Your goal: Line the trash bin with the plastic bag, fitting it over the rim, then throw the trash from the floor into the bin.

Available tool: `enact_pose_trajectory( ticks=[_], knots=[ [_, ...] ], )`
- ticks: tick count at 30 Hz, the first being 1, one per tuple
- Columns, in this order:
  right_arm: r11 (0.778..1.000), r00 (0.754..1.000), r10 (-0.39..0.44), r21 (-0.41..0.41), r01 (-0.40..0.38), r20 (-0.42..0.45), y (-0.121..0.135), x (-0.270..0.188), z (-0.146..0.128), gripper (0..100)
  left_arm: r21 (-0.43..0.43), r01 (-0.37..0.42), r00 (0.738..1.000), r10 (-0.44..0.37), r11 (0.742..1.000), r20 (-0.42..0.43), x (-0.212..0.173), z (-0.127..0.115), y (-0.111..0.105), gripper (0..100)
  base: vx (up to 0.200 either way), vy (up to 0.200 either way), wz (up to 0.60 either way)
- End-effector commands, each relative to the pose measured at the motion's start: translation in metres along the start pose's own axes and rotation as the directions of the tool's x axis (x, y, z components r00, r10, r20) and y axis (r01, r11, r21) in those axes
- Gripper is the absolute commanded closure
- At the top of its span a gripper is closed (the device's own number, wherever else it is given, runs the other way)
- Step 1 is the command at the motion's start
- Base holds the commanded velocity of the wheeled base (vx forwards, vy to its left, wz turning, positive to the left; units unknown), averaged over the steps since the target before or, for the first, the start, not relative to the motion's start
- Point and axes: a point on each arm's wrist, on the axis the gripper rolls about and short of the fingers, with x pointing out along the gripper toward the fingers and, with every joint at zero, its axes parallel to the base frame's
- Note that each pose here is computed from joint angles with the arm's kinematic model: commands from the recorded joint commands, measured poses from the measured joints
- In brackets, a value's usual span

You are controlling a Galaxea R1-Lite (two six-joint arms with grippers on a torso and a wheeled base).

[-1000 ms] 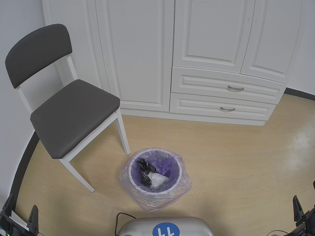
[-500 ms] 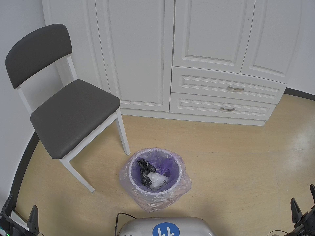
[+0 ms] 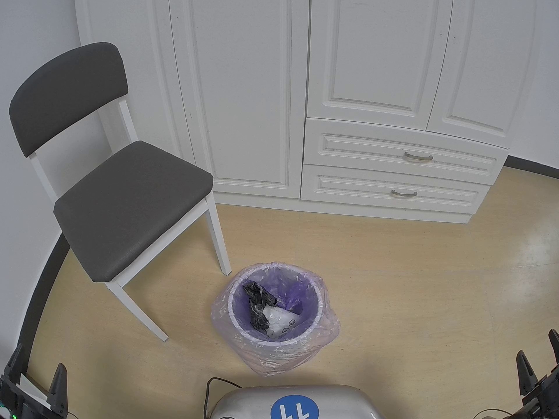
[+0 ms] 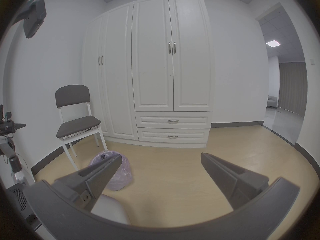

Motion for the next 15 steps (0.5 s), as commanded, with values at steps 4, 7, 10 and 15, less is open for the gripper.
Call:
enact_pose_trajectory(
  ticks=[4, 7, 10, 15],
  knots=[
    [1.000, 1.000, 0.001, -0.001, -0.001, -0.003, 0.0000, 0.0002, -0.0052, 0, 0.000, -0.001, 1.000, 0.001, 1.000, -0.002, 0.0001, -0.0052, 0.0002, 0, 0.000, 0.000, 0.00],
    [1.000, 1.000, 0.001, -0.001, -0.001, -0.003, 0.0000, 0.0002, -0.0052, 0, 0.000, -0.001, 1.000, 0.001, 1.000, -0.002, 0.0001, -0.0052, 0.0002, 0, 0.000, 0.000, 0.00],
    [1.000, 1.000, 0.001, -0.001, -0.001, -0.003, 0.0000, 0.0002, -0.0052, 0, 0.000, -0.001, 1.000, 0.001, 1.000, -0.002, 0.0001, -0.0052, 0.0002, 0, 0.000, 0.000, 0.00],
    [1.000, 1.000, 0.001, -0.001, -0.001, -0.003, 0.0000, 0.0002, -0.0052, 0, 0.000, -0.001, 1.000, 0.001, 1.000, -0.002, 0.0001, -0.0052, 0.0002, 0, 0.000, 0.000, 0.00]
  ],
)
